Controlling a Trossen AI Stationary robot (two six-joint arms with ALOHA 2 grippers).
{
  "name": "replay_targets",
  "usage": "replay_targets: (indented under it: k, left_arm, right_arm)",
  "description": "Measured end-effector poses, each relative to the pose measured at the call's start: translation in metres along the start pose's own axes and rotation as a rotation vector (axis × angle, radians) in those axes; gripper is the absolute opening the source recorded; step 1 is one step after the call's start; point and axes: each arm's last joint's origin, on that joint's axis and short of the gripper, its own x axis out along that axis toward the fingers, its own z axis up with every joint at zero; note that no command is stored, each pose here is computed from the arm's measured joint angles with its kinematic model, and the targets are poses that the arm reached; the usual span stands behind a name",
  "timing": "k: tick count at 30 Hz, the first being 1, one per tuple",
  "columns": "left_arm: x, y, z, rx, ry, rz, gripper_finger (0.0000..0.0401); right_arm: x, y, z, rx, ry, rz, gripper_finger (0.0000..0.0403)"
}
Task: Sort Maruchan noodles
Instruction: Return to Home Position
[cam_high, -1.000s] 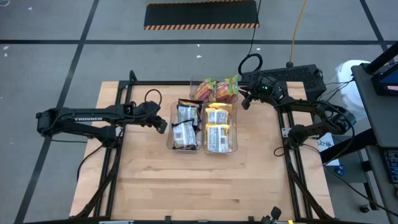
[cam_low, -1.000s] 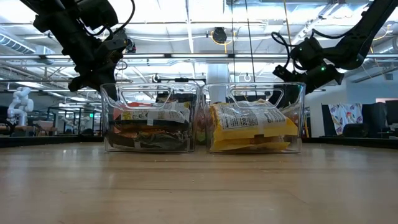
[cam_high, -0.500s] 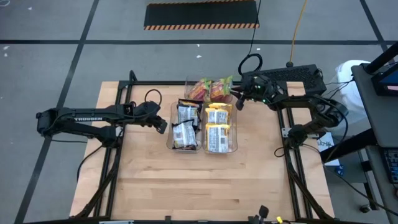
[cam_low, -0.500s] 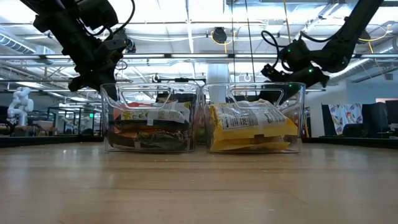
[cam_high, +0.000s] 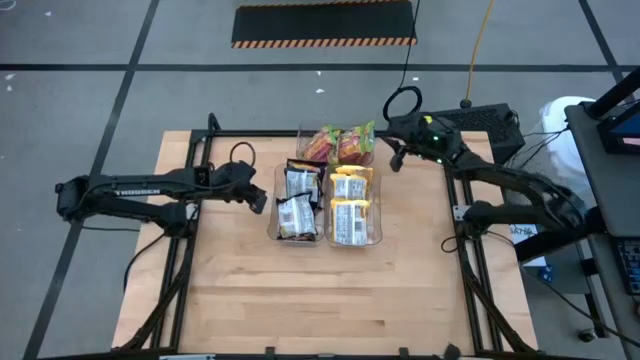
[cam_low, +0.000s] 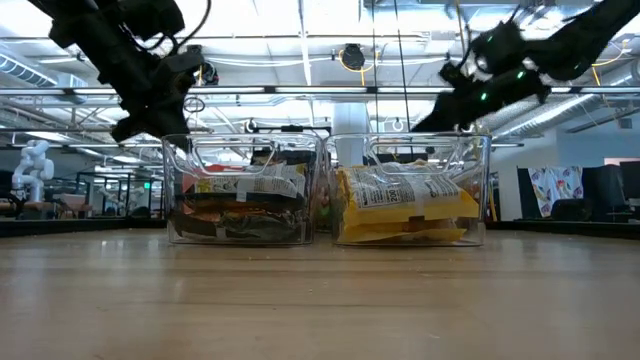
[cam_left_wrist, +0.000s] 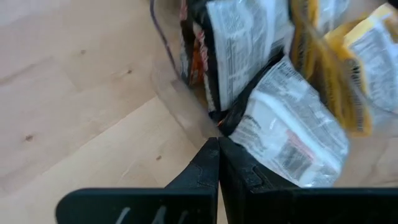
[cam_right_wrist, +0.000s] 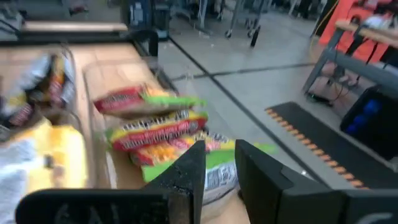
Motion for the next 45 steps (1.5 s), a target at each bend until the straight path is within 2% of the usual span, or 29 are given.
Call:
replay_targets:
  k: [8,13,24,39,45]
  left_arm:
    - [-0.039,0.004,0.004,0.076,-0.168,-0.058,0.0005]
    - [-0.065,0.011,0.0,0.128,-0.255,-0.09,0.0005]
    - [-0.11,0.038,-0.025,0.133,-0.345,-0.093,0.0005]
    - [-0.155,0.072,-0.06,0.089,-0.55,-0.231,0.0005]
    - [-0.159,0.074,-0.062,0.187,-0.561,-0.203,0.0005]
  right_arm:
    - [-0.057,0.013,0.038,-0.051,-0.192,-0.007,0.0082]
    - [-0.083,0.021,0.046,-0.006,-0.244,-0.009,0.0082]
    - [-0.117,0.034,0.042,0.019,-0.228,0.051,0.0082]
    - [-0.152,0.04,0.033,0.004,-0.254,0.048,0.0082]
    - [-0.161,0.042,0.027,0.012,-0.233,0.041,0.0082]
